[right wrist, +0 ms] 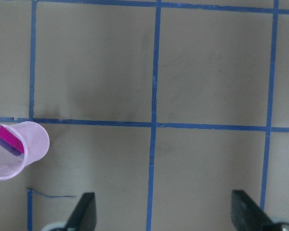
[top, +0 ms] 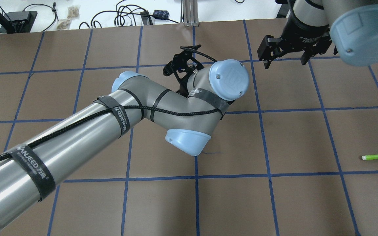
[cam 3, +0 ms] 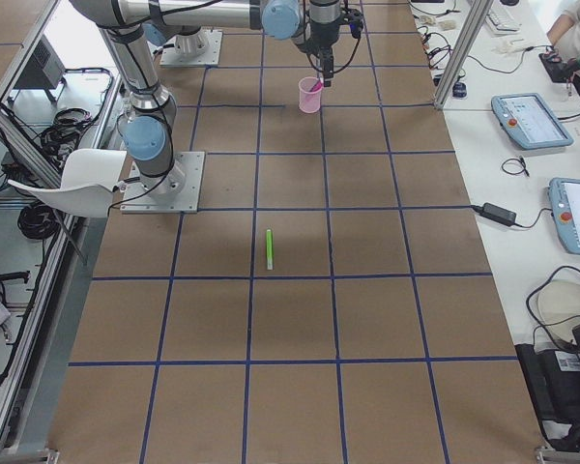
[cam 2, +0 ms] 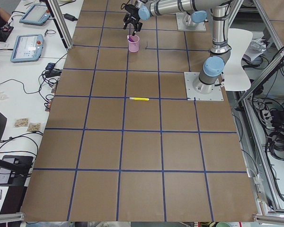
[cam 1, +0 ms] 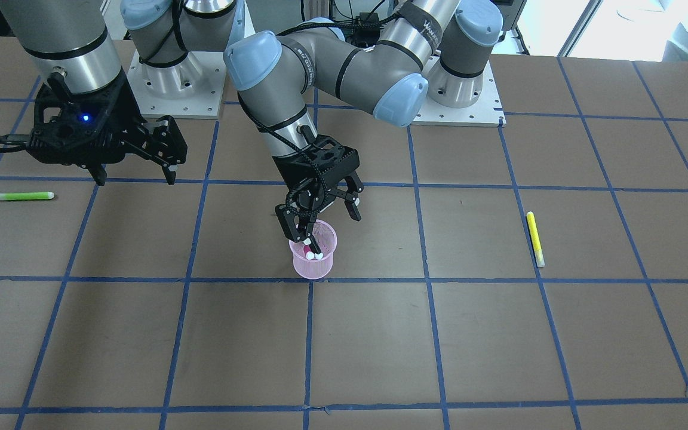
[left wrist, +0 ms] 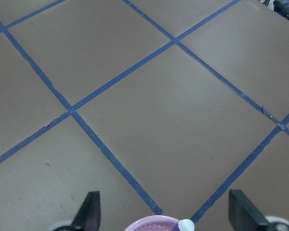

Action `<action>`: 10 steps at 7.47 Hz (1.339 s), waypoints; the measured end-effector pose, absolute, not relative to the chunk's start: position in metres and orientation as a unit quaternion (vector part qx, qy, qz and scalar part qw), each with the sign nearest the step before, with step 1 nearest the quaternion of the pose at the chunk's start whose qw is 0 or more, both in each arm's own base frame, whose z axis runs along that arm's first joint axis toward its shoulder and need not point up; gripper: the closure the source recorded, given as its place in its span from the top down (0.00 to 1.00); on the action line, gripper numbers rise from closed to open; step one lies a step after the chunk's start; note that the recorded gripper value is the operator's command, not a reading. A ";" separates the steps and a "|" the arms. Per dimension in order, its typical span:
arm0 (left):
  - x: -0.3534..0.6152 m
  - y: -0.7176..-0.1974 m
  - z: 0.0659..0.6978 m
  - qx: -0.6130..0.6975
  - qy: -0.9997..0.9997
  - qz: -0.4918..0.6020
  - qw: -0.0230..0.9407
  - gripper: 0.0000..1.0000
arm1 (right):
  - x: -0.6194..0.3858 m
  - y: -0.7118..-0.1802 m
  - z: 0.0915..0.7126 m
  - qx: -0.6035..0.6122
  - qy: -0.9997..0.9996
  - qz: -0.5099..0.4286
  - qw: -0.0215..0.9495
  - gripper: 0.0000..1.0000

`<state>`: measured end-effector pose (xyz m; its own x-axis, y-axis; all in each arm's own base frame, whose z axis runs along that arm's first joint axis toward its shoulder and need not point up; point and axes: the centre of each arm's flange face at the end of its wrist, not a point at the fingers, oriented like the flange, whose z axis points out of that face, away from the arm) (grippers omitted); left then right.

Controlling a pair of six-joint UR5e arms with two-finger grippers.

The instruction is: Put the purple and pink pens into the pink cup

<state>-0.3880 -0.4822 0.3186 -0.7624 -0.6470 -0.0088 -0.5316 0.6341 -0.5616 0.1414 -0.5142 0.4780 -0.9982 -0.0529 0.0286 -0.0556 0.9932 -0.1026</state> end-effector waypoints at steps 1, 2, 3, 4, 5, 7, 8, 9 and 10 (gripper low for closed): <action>-0.367 -0.499 0.328 -0.304 0.916 -0.245 0.093 1.00 | 0.141 -0.514 0.478 0.027 -0.998 0.052 0.013 1.00; -0.340 -0.516 0.339 -0.276 0.935 -0.211 0.074 1.00 | 0.141 -0.514 0.478 0.027 -0.998 0.052 0.013 1.00; -0.310 -0.532 0.352 -0.213 0.959 -0.179 0.060 1.00 | 0.141 -0.514 0.478 0.027 -0.998 0.052 0.013 1.00; -0.280 -0.543 0.368 -0.137 0.979 -0.146 0.042 1.00 | 0.141 -0.514 0.479 0.027 -0.998 0.052 0.013 1.00; -0.249 -0.549 0.383 -0.089 0.989 -0.115 0.035 1.00 | 0.141 -0.515 0.480 0.027 -0.998 0.054 0.011 1.00; -0.186 -0.555 0.411 -0.073 0.994 -0.072 0.030 1.00 | 0.141 -0.515 0.484 0.026 -0.998 0.058 0.007 1.00; -0.157 -0.551 0.421 -0.065 0.997 -0.042 0.023 1.00 | 0.141 -0.516 0.488 0.026 -0.998 0.061 0.007 1.00; -0.134 -0.542 0.433 -0.026 0.999 -0.018 0.019 1.00 | 0.138 -0.518 0.496 0.024 -0.998 0.066 0.007 1.00; -0.117 -0.532 0.444 0.015 1.000 -0.003 0.016 1.00 | 0.134 -0.519 0.503 0.021 -0.998 0.064 0.006 1.00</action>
<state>-0.1174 -0.5317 0.4442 -0.9991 0.0292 -0.0322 0.0294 0.9996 -0.0046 0.1345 -0.5189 0.5030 -0.9991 -0.0404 0.0143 -0.0419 0.9910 -0.1271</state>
